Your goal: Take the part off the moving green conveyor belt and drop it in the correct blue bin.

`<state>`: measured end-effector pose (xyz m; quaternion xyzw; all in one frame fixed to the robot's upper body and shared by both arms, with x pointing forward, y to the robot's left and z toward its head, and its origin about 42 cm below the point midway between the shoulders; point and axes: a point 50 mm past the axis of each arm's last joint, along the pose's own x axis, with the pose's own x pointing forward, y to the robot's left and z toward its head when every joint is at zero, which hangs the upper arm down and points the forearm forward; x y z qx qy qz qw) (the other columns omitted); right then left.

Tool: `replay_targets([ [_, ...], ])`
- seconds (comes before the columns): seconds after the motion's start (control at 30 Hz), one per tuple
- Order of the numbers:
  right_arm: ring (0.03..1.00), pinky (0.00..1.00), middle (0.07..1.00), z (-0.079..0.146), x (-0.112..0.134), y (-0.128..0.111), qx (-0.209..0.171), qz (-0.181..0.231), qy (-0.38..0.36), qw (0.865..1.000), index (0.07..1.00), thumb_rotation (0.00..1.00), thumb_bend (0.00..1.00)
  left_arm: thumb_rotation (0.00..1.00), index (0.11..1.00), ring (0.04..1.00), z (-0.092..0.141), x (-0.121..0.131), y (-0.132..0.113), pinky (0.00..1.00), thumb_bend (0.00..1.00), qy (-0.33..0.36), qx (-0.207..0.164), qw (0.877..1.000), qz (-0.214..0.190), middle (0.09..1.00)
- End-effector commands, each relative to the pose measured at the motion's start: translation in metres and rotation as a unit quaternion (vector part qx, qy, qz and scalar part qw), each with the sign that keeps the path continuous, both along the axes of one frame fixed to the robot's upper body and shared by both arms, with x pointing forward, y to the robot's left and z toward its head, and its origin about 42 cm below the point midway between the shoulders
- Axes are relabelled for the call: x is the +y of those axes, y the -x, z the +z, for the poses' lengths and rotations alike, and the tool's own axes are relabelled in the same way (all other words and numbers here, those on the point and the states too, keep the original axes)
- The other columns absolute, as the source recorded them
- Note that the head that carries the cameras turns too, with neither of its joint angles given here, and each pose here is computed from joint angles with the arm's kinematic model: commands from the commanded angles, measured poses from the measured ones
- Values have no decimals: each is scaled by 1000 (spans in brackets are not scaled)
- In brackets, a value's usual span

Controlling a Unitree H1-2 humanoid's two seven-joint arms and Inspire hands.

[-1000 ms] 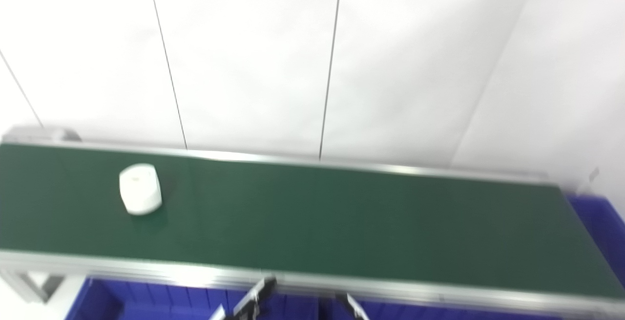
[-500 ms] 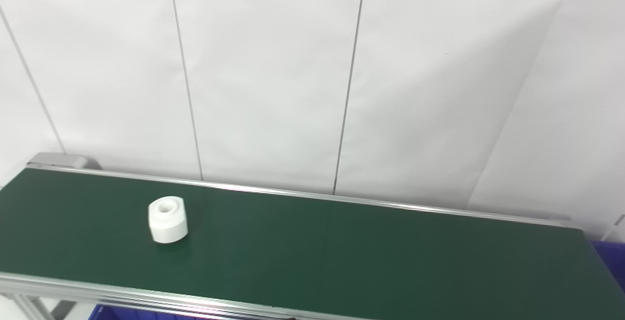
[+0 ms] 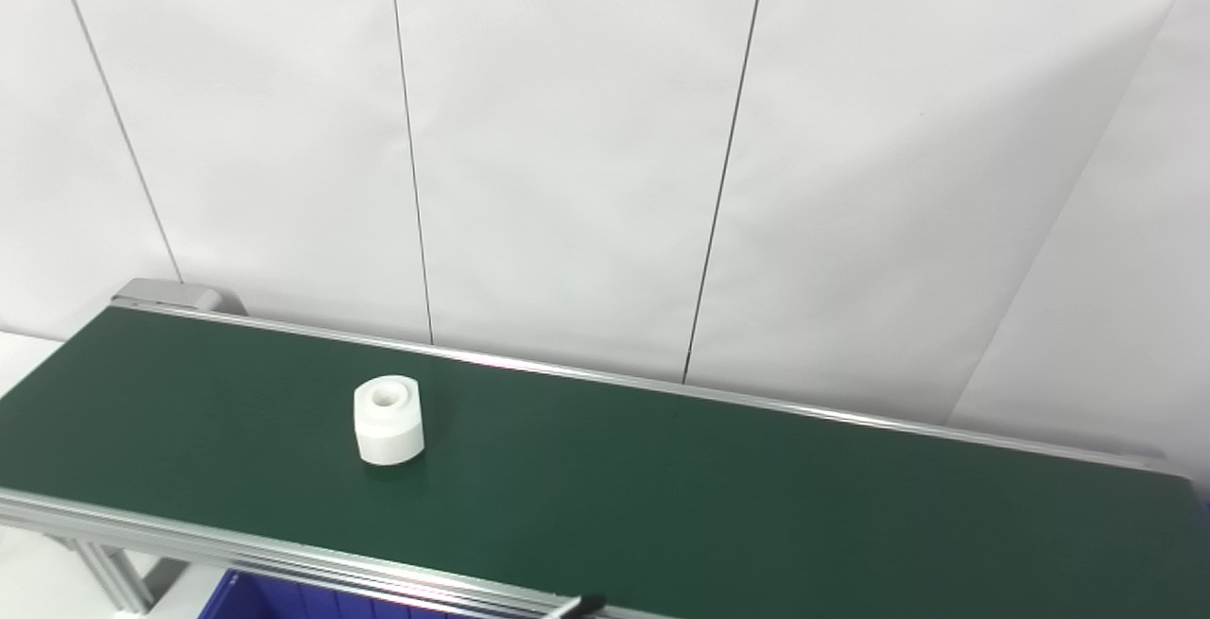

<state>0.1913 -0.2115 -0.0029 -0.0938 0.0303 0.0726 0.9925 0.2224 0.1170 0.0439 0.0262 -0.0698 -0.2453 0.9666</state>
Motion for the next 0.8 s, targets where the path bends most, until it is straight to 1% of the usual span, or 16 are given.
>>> replay_targets([
  [0.0,956,1000,931,13,3,-8,-44,8,-15,999,898,1000,759,761,904,939,25,-3,-3,823,1000,36,-51,998,14,964],
  [0.17,947,1000,925,14,4,-8,-48,8,-14,999,895,1000,755,683,891,914,57,1,-7,787,1000,49,-106,993,35,947],
  [0.2,946,1000,924,15,5,-8,-49,7,-13,999,894,1000,754,677,891,914,67,4,-12,787,1000,40,-125,991,42,947],
  [0.23,944,999,922,15,5,-8,-50,7,-13,999,894,1000,750,642,883,910,74,8,-17,775,1000,29,-143,988,49,943],
  [0.3,941,994,921,15,7,-9,-51,6,-13,999,893,1000,741,596,877,893,88,16,-29,743,1000,-12,-184,980,68,932],
  [0.33,940,991,921,15,8,-10,-51,7,-13,999,894,1000,733,562,878,887,92,19,-33,737,1000,-25,-195,978,74,928],
  [0.37,940,989,922,15,8,-10,-53,8,-13,999,894,1000,729,558,887,889,100,24,-41,741,1000,-67,-216,971,83,931],
  [0.4,939,987,922,16,9,-10,-53,8,-12,998,896,1000,726,577,911,901,105,27,-46,759,1000,-96,-229,964,90,943],
  [0.47,938,986,923,16,11,-11,-55,8,-14,998,897,1000,733,592,920,915,116,34,-61,777,1000,-167,-259,946,105,950],
  [0.5,937,985,923,16,12,-11,-56,8,-14,998,897,1000,738,595,924,925,122,36,-69,786,1000,-200,-272,935,109,955],
  [0.53,935,981,921,17,13,-11,-57,8,-13,998,898,1000,742,587,925,933,129,39,-80,785,1000,-240,-285,921,112,959],
  [0.57,930,971,918,17,14,-11,-58,7,-12,998,899,1000,748,548,931,939,133,40,-87,799,1000,-265,-292,912,115,965],
  [0.6,930,970,918,17,15,-11,-59,7,-11,998,899,1000,749,545,931,939,139,42,-97,800,1000,-295,-301,899,121,965],
  [0.67,926,963,915,17,16,-11,-60,8,-11,998,900,1000,753,520,919,930,145,45,-115,795,1000,-328,-309,883,132,954],
  [0.7,927,965,915,17,16,-11,-60,8,-11,998,900,1000,755,484,910,923,147,47,-122,775,1000,-338,-311,877,137,949],
  [0.77,929,967,916,17,17,-10,-60,8,-12,998,900,1000,759,468,908,924,151,51,-134,769,1000,-357,-308,870,146,949],
])
